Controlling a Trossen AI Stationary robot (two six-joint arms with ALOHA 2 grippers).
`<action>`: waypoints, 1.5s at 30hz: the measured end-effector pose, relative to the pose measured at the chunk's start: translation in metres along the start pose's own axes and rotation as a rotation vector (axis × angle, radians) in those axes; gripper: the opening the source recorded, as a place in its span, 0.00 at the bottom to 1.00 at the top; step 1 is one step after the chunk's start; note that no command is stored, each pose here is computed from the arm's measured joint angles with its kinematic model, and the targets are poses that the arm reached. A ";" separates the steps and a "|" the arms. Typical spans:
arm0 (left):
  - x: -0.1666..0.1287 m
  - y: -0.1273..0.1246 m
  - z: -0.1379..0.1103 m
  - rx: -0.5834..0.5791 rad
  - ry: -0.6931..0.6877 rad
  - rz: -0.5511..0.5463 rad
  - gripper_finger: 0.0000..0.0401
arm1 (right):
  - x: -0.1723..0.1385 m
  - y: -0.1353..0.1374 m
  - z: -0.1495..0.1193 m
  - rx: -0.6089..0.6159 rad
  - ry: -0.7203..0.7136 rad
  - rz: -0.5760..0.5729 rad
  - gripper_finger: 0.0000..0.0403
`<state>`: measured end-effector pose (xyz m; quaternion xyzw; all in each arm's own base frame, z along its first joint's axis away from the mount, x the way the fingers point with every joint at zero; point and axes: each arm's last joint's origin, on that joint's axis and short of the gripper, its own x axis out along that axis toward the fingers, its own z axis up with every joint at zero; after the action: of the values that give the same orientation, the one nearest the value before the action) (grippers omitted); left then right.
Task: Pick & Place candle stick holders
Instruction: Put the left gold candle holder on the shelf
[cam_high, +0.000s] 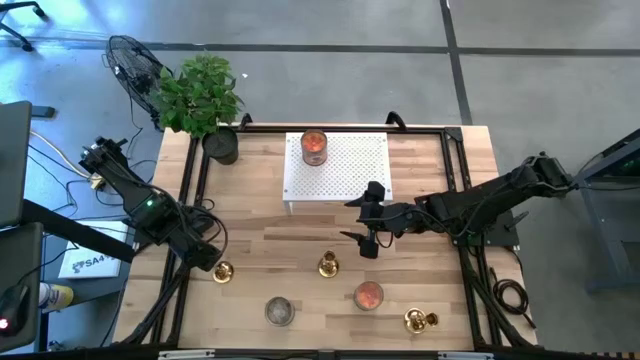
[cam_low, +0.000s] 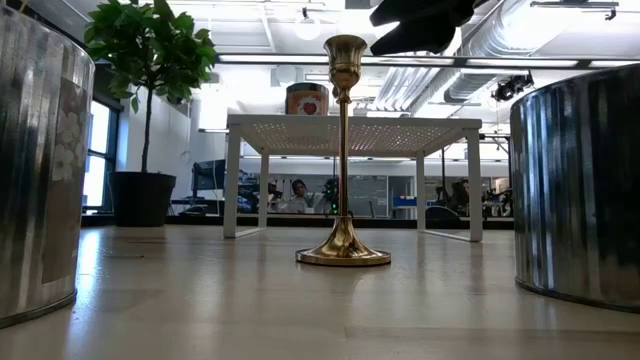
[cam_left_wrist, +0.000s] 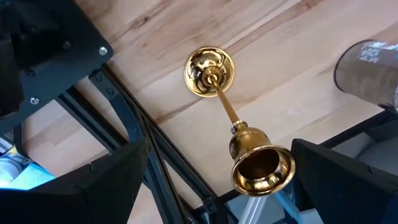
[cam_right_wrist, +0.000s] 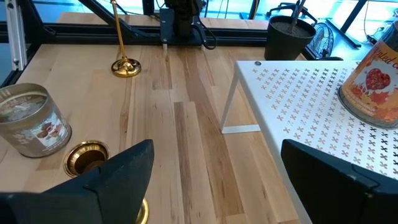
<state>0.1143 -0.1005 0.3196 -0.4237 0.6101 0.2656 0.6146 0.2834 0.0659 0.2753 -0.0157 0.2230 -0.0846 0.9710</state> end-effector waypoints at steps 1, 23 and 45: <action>0.000 0.000 0.000 0.000 0.000 -0.002 0.96 | 0.000 0.000 0.000 0.000 0.000 0.000 0.86; 0.000 -0.006 0.000 0.028 -0.011 -0.069 0.96 | 0.000 0.000 0.000 0.000 0.000 0.002 0.86; 0.016 -0.018 -0.002 0.109 -0.010 0.047 0.96 | 0.000 0.000 -0.001 0.017 0.006 0.003 0.86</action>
<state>0.1305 -0.1141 0.3082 -0.3737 0.6302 0.2483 0.6336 0.2831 0.0660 0.2748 -0.0068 0.2252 -0.0850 0.9706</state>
